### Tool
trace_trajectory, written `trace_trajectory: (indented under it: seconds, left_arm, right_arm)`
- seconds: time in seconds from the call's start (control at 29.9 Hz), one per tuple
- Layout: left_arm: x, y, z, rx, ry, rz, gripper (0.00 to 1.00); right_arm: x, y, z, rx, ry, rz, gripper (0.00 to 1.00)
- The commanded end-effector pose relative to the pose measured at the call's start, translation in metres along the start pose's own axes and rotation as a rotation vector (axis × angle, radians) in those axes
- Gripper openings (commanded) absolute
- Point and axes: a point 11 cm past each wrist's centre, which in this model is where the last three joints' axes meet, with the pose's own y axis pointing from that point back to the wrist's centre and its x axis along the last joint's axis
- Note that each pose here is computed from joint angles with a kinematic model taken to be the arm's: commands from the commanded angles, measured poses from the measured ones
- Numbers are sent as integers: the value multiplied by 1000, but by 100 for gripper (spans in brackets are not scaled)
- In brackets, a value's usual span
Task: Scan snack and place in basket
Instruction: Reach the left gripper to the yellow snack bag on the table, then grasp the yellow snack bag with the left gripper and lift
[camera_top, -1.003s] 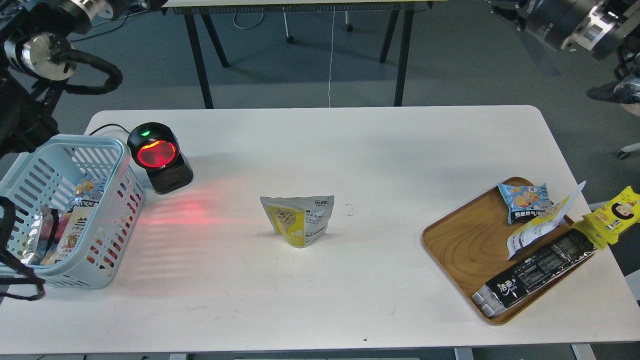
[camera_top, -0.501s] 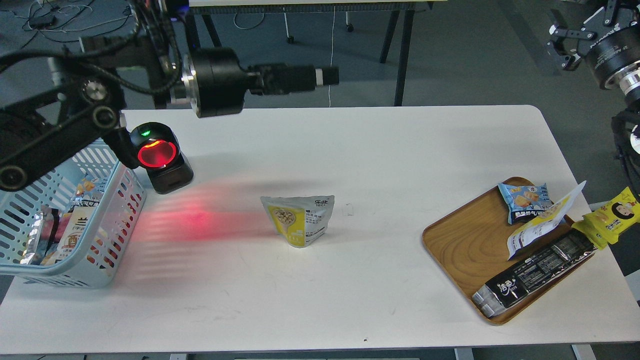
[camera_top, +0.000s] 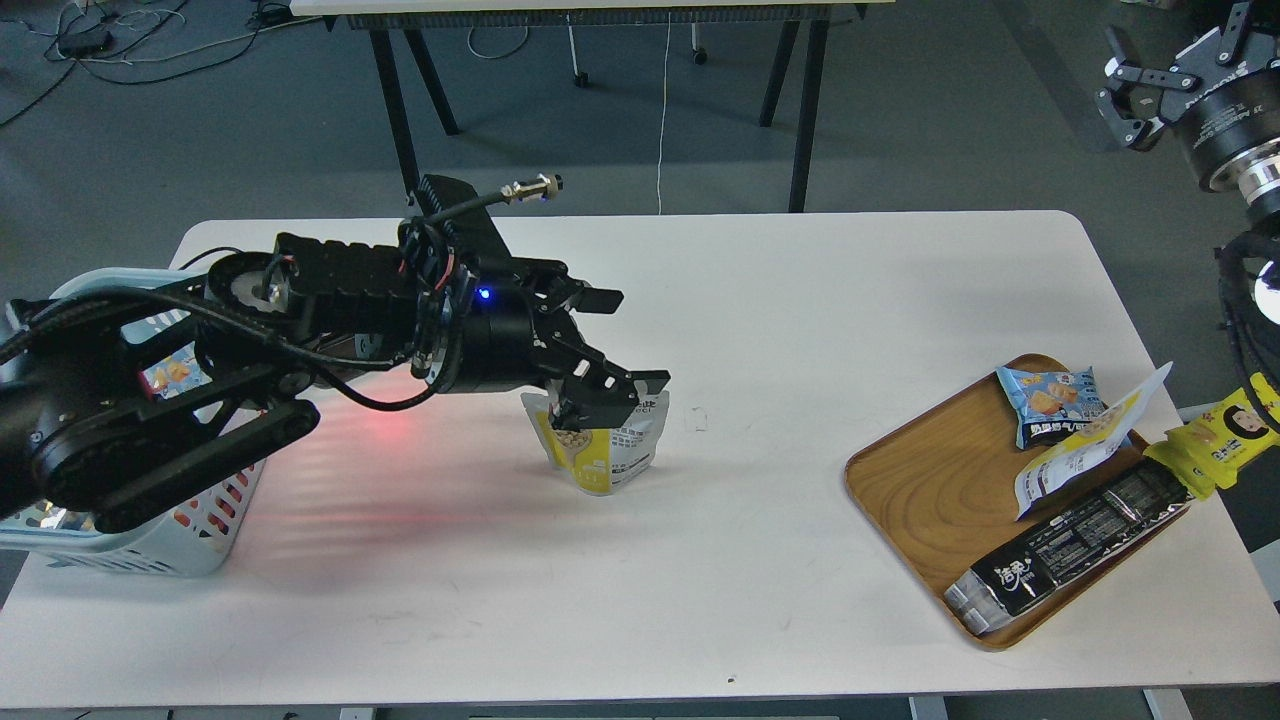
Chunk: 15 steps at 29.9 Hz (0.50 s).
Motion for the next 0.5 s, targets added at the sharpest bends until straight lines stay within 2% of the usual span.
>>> trace_trajectory:
  seconds: [0.0, 0.13, 0.2, 0.3, 0.33, 0.47]
  left_arm:
    - [-24, -9, 2, -3, -52, -91, 91]
    - [-46, -12, 1, -39, -29, -154, 91]
    - [-52, -11, -4, -32, -13, -169, 86]
    - [-56, -12, -9, -19, -1, -179, 56]
    - [-56, -13, -9, -19, 0, -177, 49]
    - [-54, -12, -15, 0, 2, -176, 34]
  right_arm:
    - [1, 1, 3, -10, 6, 0, 97]
    - [0, 2, 3, -15, 9, -7, 97]
    - [0, 2, 3, -15, 10, -9, 97]
    - [0, 3, 2, -18, 16, -13, 97]
    - [0, 3, 2, -19, 15, -13, 97]
    - [3, 6, 4, -25, 17, -8, 97]
